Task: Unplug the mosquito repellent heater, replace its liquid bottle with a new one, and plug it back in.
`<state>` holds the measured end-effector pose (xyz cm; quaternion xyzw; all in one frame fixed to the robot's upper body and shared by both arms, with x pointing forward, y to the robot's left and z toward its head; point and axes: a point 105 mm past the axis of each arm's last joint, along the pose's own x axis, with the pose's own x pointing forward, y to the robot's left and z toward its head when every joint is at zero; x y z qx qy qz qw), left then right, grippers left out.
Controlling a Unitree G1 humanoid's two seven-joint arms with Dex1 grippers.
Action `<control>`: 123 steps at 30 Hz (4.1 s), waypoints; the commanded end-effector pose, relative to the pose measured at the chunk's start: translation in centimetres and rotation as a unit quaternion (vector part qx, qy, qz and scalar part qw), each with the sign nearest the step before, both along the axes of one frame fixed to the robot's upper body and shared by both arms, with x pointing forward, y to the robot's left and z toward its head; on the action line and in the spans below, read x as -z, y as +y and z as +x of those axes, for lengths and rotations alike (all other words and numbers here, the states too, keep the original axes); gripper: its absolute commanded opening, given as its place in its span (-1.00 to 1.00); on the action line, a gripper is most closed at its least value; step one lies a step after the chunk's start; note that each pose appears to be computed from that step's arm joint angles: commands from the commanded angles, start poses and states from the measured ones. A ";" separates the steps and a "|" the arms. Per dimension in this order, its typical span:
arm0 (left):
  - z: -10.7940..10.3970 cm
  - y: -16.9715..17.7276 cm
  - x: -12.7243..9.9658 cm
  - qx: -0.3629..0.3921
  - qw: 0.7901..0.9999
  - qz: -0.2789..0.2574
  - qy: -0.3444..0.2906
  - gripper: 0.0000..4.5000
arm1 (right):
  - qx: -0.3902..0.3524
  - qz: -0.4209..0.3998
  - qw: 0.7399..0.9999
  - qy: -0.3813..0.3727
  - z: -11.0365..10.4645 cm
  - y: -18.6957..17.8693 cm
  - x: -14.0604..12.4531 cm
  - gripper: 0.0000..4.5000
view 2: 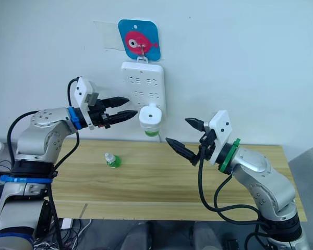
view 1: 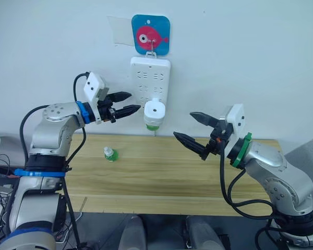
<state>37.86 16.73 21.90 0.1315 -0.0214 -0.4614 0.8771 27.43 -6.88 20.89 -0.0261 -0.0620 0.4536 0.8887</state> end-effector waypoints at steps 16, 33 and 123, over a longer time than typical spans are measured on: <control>0.0 -4.8 -1.8 0.156 0.987 0.033 -0.014 0.33 | 0.049 -0.007 0.999 -0.003 0.4 -1.5 0.4 1.00; -0.4 -5.2 -2.3 0.154 0.988 -0.007 0.004 -0.43 | 0.079 0.040 0.995 0.041 -0.8 0.4 0.8 1.00; -8.6 -16.3 3.0 0.071 0.986 -0.127 -0.085 0.99 | 0.153 0.483 0.789 0.348 1.3 -5.1 0.0 0.34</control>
